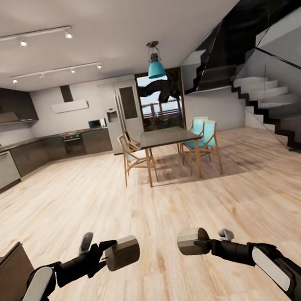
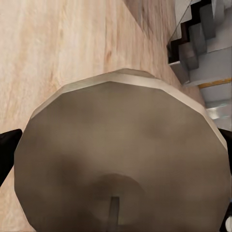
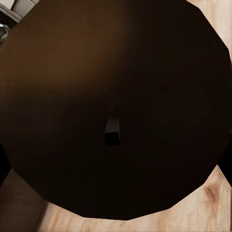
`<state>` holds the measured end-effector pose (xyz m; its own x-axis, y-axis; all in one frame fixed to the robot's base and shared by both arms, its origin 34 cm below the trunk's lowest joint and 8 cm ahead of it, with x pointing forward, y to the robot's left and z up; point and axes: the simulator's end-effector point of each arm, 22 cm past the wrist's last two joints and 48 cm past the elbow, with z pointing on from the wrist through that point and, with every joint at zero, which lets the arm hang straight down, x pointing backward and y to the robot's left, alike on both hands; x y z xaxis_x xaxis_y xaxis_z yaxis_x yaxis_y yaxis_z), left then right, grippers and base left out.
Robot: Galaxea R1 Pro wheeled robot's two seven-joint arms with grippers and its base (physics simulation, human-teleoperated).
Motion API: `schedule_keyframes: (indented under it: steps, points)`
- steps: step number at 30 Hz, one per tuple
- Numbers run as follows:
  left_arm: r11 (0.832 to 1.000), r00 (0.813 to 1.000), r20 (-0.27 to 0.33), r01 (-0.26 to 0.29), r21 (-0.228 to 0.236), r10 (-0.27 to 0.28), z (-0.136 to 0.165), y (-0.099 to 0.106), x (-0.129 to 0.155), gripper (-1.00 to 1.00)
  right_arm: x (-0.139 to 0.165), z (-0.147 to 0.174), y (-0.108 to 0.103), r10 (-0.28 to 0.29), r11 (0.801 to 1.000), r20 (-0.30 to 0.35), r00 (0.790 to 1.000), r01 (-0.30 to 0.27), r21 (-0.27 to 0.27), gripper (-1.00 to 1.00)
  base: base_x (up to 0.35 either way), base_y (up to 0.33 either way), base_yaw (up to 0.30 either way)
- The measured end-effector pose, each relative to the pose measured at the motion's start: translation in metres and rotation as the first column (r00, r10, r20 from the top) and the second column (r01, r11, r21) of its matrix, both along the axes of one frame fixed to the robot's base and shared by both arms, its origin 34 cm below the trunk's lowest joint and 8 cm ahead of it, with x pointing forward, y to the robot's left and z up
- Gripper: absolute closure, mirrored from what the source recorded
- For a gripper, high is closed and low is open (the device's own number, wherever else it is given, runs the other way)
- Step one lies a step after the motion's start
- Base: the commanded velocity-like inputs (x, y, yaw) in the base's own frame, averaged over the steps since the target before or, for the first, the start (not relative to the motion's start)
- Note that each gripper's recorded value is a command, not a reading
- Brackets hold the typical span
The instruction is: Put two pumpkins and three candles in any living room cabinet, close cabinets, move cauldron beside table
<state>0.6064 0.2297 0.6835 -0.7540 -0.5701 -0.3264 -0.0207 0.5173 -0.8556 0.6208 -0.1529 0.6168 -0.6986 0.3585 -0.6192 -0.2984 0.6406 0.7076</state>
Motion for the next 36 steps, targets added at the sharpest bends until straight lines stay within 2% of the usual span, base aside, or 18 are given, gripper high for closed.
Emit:
schedule_keyframes:
  steps: [8,26,36]
  points:
    - [1.000,1.000,-0.012,0.000,-0.006,0.000,-0.006,0.000,0.001,1.00,0.001,0.000,-0.002,0.002,1.000,0.004,1.000,-0.002,0.019,1.00,0.017,-0.014,0.159]
    - [1.000,0.999,-0.040,-0.001,-0.005,0.001,-0.019,0.000,0.002,1.00,0.001,-0.013,-0.002,0.002,1.000,-0.019,1.000,-0.001,0.017,1.00,0.002,0.000,0.166]
    - [1.000,0.998,-0.055,-0.002,-0.001,0.002,-0.027,0.001,0.002,1.00,0.000,-0.020,-0.003,0.001,1.000,-0.032,0.999,-0.001,0.016,1.00,0.280,-0.032,0.179]
